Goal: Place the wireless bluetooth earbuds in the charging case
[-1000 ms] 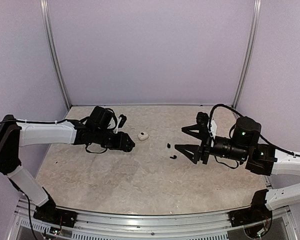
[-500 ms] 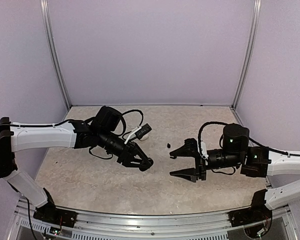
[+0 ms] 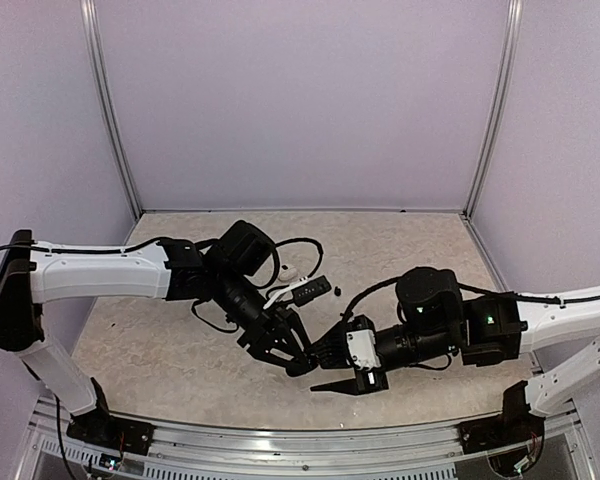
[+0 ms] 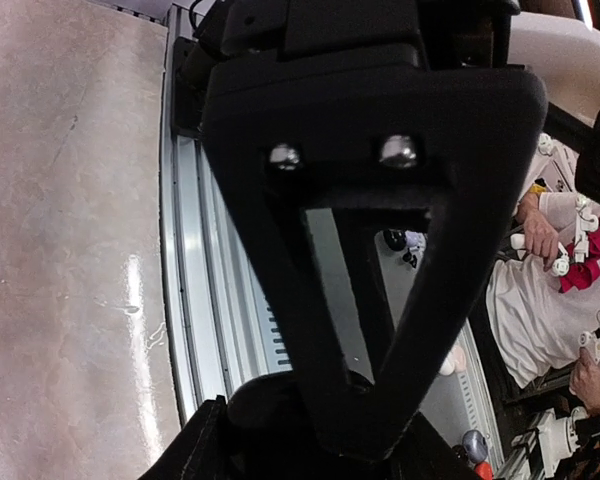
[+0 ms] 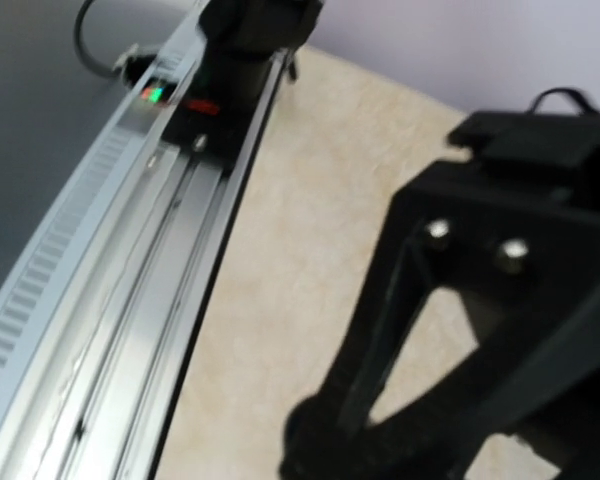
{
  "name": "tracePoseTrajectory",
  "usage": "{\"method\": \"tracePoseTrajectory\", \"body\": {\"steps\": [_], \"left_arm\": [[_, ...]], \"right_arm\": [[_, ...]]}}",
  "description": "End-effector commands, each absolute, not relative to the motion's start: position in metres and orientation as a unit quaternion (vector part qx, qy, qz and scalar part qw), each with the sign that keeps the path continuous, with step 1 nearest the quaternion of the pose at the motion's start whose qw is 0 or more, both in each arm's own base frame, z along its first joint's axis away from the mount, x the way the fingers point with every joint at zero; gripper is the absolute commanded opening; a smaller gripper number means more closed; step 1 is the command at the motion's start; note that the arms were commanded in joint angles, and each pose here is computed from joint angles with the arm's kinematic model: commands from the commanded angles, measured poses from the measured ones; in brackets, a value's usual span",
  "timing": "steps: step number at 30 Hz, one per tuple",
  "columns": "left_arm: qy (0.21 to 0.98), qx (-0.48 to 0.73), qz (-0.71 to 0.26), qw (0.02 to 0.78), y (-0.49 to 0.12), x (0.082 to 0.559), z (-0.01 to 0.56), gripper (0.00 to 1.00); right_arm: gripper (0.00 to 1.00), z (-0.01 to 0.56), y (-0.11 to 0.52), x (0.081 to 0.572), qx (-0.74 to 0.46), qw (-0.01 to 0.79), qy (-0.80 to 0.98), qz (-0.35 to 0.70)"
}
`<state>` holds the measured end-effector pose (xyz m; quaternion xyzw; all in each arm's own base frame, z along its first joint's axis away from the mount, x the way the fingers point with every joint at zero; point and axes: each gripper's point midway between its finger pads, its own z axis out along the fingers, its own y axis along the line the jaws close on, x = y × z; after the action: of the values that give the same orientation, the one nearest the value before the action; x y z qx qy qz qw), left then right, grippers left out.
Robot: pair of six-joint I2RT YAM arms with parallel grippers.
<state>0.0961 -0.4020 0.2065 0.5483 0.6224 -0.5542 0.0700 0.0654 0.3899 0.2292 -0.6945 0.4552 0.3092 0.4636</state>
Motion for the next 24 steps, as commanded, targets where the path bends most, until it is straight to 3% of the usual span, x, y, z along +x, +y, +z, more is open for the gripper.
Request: {"method": "tracePoseTrajectory", "body": {"steps": [1,24], "left_arm": [[0.59,0.571,-0.567,0.055,-0.405,0.081,0.217,0.22],[0.569,0.57,-0.588,0.08,-0.405,0.078,0.246,0.28]], "right_arm": [[0.58,0.218,0.39,0.064,-0.718,0.449,0.456,0.273],[0.24,0.214,0.396,0.058,-0.731,0.454,0.45,0.239]]}}
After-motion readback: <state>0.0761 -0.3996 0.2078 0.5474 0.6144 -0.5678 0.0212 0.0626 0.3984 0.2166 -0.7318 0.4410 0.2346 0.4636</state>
